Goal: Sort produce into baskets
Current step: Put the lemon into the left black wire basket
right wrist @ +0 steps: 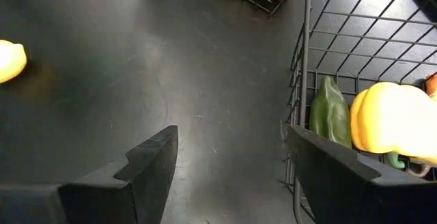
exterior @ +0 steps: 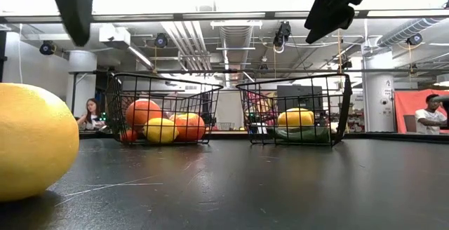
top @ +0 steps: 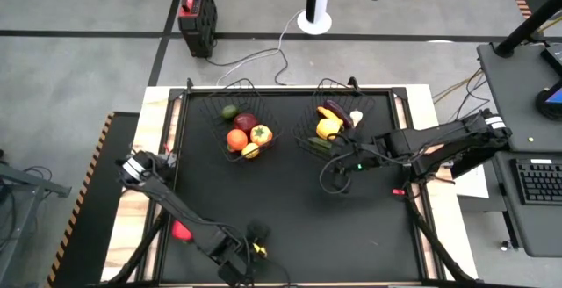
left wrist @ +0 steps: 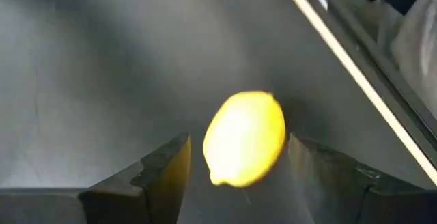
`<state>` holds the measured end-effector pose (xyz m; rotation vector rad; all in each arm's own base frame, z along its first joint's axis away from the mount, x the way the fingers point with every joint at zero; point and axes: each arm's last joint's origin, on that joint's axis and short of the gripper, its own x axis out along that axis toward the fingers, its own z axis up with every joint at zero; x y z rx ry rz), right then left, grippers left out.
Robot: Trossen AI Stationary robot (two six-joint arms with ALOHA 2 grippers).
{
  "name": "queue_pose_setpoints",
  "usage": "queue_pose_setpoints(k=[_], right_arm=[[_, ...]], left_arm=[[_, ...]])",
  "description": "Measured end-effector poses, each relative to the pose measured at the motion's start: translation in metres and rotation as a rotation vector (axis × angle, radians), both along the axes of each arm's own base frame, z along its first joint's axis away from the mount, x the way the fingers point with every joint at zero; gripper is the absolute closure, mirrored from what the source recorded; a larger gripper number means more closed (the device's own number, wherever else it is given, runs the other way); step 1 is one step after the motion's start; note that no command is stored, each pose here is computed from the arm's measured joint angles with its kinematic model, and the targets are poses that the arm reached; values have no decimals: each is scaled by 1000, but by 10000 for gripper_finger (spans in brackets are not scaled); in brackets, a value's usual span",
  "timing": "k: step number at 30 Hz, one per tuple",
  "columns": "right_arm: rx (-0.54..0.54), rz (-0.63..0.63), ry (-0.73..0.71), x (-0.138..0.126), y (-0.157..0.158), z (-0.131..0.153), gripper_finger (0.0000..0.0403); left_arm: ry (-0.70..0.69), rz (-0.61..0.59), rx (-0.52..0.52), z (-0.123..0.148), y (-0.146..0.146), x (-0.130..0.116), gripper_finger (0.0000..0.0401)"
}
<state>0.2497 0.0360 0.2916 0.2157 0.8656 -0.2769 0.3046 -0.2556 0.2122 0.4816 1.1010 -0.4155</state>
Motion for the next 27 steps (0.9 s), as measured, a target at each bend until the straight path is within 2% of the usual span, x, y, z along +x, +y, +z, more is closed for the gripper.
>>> queue_pose_setpoints(k=[4,10,21,27], right_arm=[[0,0,-1,0,0,0,137],[0,0,0,0,0,0,130],[-3,2,5,0,0,-2,124],[-3,2,5,0,0,-2,126]], left_arm=[[-4,-46,-16,-9,-4,6,170],[42,-49,-38,-18,0,12,170],[98,-62,-52,-31,5,10,170],[66,-77,-78,-35,5,12,170]])
